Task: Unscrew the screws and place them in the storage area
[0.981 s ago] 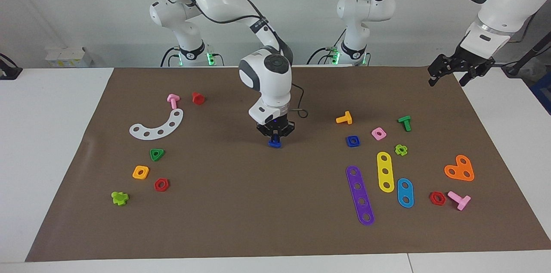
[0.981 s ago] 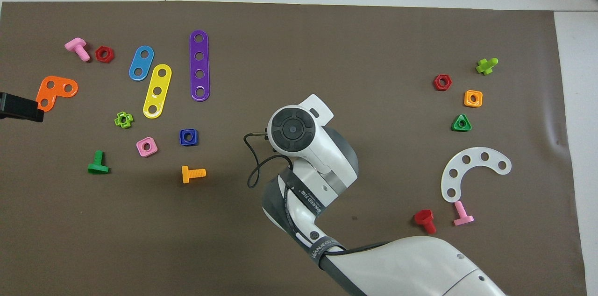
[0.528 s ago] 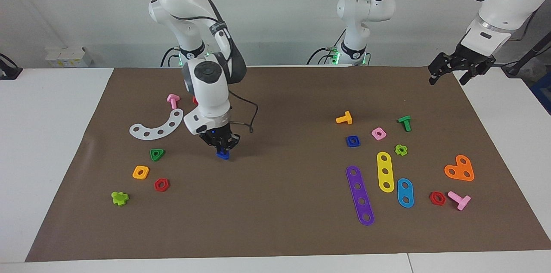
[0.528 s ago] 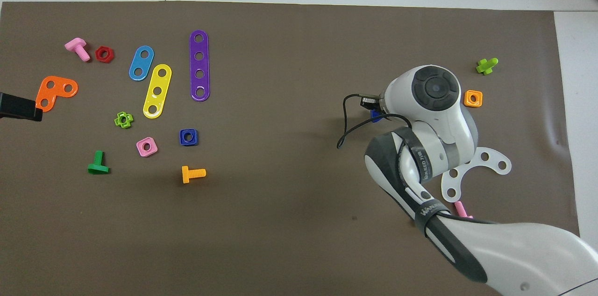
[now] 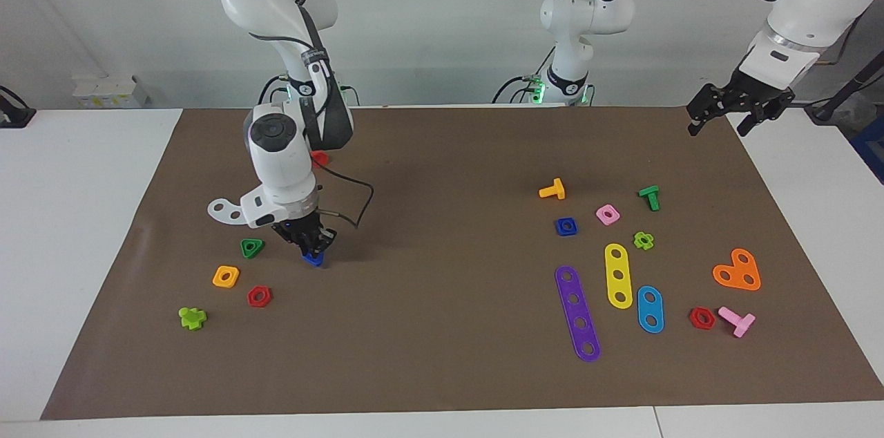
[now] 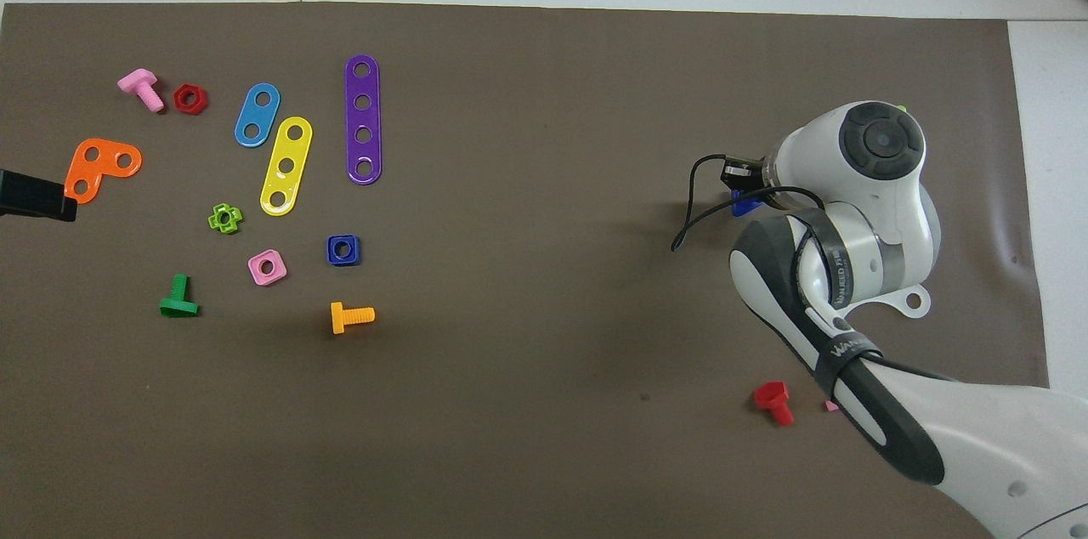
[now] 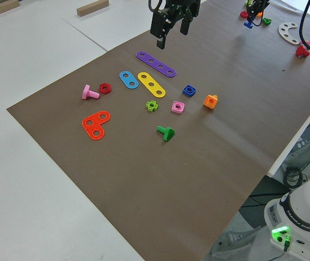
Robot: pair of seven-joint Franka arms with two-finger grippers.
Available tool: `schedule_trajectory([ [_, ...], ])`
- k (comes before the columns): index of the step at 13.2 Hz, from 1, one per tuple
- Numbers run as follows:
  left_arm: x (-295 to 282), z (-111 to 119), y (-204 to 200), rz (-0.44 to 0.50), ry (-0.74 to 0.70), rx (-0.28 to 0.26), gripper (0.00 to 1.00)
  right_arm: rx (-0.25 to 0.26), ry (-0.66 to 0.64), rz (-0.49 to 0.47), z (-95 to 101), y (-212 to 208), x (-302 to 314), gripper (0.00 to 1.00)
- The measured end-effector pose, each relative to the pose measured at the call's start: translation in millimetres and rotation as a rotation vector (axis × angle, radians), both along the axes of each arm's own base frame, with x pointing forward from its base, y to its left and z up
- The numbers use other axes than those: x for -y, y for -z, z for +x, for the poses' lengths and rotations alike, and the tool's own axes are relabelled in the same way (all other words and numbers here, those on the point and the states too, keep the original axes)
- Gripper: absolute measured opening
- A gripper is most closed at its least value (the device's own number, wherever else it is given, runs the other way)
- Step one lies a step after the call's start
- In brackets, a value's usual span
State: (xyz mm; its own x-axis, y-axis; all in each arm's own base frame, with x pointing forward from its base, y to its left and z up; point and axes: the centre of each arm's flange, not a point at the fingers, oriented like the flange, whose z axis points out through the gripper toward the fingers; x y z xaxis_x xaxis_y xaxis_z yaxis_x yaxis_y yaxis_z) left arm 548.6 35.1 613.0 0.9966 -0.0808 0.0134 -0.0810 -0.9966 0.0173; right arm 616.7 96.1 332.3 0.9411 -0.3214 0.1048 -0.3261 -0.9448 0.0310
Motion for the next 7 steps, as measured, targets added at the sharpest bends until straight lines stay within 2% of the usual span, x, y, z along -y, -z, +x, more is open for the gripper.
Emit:
schedule_trajectory([
  [6, 0, 0, 0, 0.000, 0.000, 0.000, 1.00, -0.032, -0.011, -0.008, -4.7, 12, 29, 0.19],
  [7, 0, 0, 0, 0.000, 0.000, -0.001, 1.00, -0.035, -0.015, -0.009, -5.1, 13, 33, 0.24],
])
